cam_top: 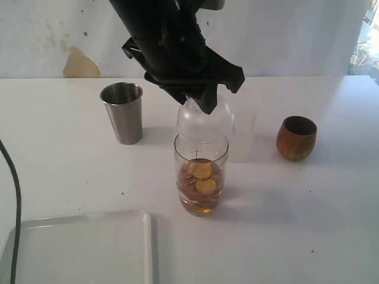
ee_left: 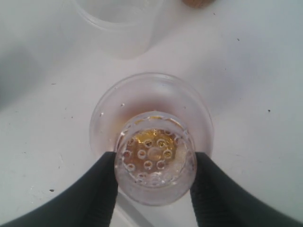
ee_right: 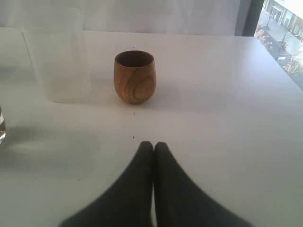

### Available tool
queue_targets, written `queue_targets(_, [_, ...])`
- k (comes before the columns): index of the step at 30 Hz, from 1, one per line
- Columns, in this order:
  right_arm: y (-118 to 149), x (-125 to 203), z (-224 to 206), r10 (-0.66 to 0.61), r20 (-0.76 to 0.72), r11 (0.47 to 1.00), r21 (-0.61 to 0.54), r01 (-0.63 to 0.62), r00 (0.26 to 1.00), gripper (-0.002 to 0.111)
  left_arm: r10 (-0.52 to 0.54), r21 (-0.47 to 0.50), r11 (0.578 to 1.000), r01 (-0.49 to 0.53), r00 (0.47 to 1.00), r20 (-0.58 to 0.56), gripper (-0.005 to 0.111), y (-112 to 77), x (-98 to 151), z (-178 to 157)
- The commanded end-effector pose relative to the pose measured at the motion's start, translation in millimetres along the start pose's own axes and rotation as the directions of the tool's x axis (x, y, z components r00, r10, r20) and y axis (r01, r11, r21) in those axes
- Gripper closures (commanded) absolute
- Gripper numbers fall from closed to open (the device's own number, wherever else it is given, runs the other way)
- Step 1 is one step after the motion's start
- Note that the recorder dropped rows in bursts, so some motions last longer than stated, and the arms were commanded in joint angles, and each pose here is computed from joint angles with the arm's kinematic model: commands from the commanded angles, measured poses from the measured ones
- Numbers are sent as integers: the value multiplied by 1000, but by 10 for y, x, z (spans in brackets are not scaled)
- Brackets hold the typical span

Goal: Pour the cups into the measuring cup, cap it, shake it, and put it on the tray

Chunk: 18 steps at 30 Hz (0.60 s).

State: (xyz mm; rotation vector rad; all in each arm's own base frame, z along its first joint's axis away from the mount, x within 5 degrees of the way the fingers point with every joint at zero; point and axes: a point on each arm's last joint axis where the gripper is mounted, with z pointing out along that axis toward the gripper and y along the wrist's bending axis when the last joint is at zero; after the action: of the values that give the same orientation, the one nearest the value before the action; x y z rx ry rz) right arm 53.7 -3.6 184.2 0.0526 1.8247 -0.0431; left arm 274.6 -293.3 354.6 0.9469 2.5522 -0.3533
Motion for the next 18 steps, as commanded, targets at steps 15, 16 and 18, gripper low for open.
queue_targets(15, [3,18,2,5,1,1000,-5,-5,1000,108,19,-4,1000,-19,999,-39,107,9,208,-65])
queue_targets(16, [3,18,2,5,1,1000,-5,-5,1000,108,19,-4,1000,-19,999,-39,107,9,208,-65])
queue_targets(18, [3,18,2,5,1,1000,-5,-5,1000,108,20,-8,1000,-21,999,-39,107,12,207,-65])
